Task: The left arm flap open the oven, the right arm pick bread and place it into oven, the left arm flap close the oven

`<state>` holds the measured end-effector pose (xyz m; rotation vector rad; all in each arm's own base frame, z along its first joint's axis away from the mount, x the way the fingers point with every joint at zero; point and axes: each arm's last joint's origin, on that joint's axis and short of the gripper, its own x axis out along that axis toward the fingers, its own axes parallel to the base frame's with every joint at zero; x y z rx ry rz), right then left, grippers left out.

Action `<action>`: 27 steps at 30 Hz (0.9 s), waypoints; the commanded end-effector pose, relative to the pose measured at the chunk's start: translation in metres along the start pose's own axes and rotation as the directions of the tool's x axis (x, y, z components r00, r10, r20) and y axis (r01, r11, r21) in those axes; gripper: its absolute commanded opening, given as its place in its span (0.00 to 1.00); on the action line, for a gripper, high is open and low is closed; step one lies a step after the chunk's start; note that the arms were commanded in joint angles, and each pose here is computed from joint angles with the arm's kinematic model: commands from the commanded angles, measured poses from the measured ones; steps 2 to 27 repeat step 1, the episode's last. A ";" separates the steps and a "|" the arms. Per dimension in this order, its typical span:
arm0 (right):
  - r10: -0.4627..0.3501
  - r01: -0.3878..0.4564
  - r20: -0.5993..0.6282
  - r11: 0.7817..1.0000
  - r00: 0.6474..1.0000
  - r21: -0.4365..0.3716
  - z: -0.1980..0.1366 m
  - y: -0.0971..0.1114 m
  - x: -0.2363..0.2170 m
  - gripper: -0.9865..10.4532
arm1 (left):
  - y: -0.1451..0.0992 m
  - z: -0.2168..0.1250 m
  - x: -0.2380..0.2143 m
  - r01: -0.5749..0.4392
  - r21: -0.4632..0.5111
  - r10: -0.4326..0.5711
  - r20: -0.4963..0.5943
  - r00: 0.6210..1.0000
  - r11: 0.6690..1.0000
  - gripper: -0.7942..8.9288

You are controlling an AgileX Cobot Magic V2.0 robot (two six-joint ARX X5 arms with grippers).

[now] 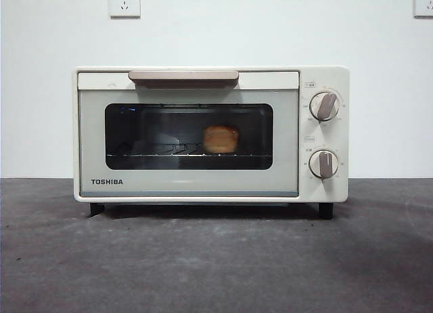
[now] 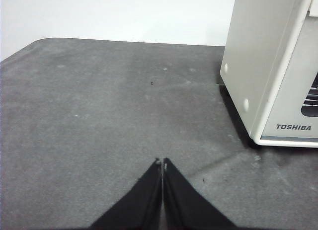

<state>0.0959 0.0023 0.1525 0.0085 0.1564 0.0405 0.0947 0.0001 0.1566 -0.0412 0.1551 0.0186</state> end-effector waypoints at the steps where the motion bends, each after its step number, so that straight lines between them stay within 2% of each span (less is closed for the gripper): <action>1: 0.002 -0.002 0.009 1.000 1.000 0.011 -0.001 0.000 0.000 0.10 | 0.000 -0.007 0.002 0.002 0.005 -0.002 -0.025 1.000 1.000 0.09; 27: 0.002 -0.002 0.009 1.000 1.000 0.011 -0.001 0.000 0.000 0.10 | 0.000 -0.007 0.002 0.002 0.005 -0.002 -0.025 1.000 1.000 0.09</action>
